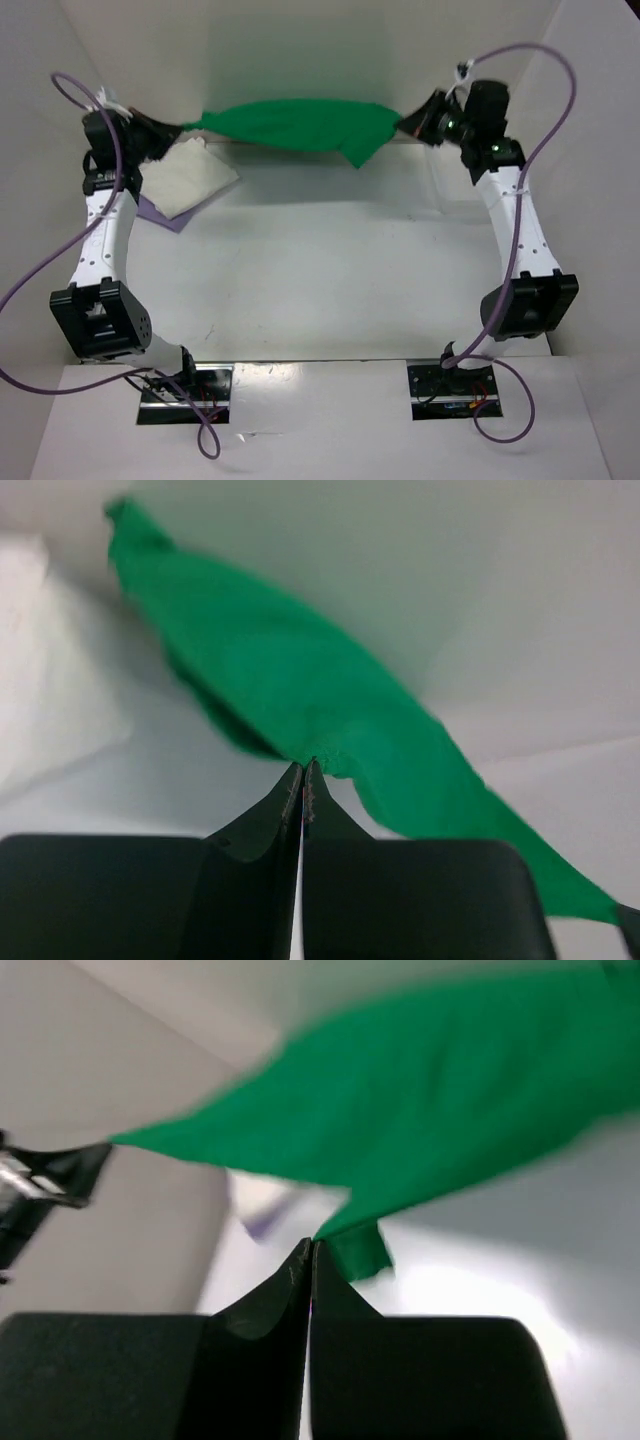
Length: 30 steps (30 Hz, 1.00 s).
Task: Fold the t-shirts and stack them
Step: Flatten out the tshirt, then grap the side of the flattened tshirt closest away from the robot with both arms
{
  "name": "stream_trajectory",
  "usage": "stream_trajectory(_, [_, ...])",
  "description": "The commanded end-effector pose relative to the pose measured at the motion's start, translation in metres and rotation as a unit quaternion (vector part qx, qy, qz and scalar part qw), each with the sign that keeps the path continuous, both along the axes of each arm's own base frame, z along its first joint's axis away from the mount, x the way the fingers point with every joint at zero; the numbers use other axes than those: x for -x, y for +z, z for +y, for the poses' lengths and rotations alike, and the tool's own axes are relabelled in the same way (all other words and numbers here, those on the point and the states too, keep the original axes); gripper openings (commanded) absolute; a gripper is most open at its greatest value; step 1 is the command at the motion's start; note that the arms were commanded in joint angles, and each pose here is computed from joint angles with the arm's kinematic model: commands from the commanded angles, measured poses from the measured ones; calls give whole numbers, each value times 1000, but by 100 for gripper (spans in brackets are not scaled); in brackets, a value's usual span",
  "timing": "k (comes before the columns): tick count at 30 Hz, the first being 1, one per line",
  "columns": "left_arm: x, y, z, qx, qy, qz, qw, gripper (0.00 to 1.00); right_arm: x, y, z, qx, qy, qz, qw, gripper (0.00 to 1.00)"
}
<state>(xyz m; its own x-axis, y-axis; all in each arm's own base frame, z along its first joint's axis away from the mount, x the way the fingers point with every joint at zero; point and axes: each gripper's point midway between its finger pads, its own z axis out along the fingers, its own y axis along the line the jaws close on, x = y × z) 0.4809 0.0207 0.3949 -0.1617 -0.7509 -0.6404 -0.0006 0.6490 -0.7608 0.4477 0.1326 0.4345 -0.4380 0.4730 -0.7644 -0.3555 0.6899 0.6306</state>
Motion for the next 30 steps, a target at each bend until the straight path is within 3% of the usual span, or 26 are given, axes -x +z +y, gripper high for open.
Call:
stream_trajectory(1, [25, -44, -12, -7, -26, 25, 999, 0, 24, -115, -25, 67, -44, 119, 990, 0])
stream_trajectory(2, [35, -99, -16, 7, -32, 76, 997, 0, 32, -135, -31, 74, -58, 140, 986, 0])
stream_trajectory(3, [47, -115, -18, 11, -32, 92, 995, 0, 49, -185, -38, 82, -67, 196, 975, 0])
stream_trajectory(5, [65, -163, -26, 19, -39, 142, 989, 0, 78, -206, -43, 65, -69, 230, 969, 0])
stream_trajectory(6, [84, -199, -30, 23, -41, 179, 983, 0, 96, -239, -49, 62, -72, 273, 957, 0])
stream_trajectory(10, [139, -257, -35, 9, -36, 256, 966, 0, 157, -276, -51, 47, -76, 345, 934, 0])
stream_trajectory(16, [187, -287, -41, 11, -32, 318, 947, 0, 209, -275, -57, 35, -94, 382, 919, 0])
stream_trajectory(17, [193, -287, -43, 11, -32, 320, 947, 0, 223, -283, -58, 43, -95, 412, 905, 0])
stream_trajectory(21, [207, -288, -46, 26, -29, 342, 939, 0, 244, -293, -56, 54, -88, 445, 889, 0])
stream_trajectory(25, [220, -288, -47, 36, -26, 375, 926, 0, 240, -277, -59, 94, -107, 424, 895, 0])
stream_trajectory(30, [186, -280, -43, 72, -15, 343, 936, 0, 193, -263, -68, 66, -124, 373, 917, 0])
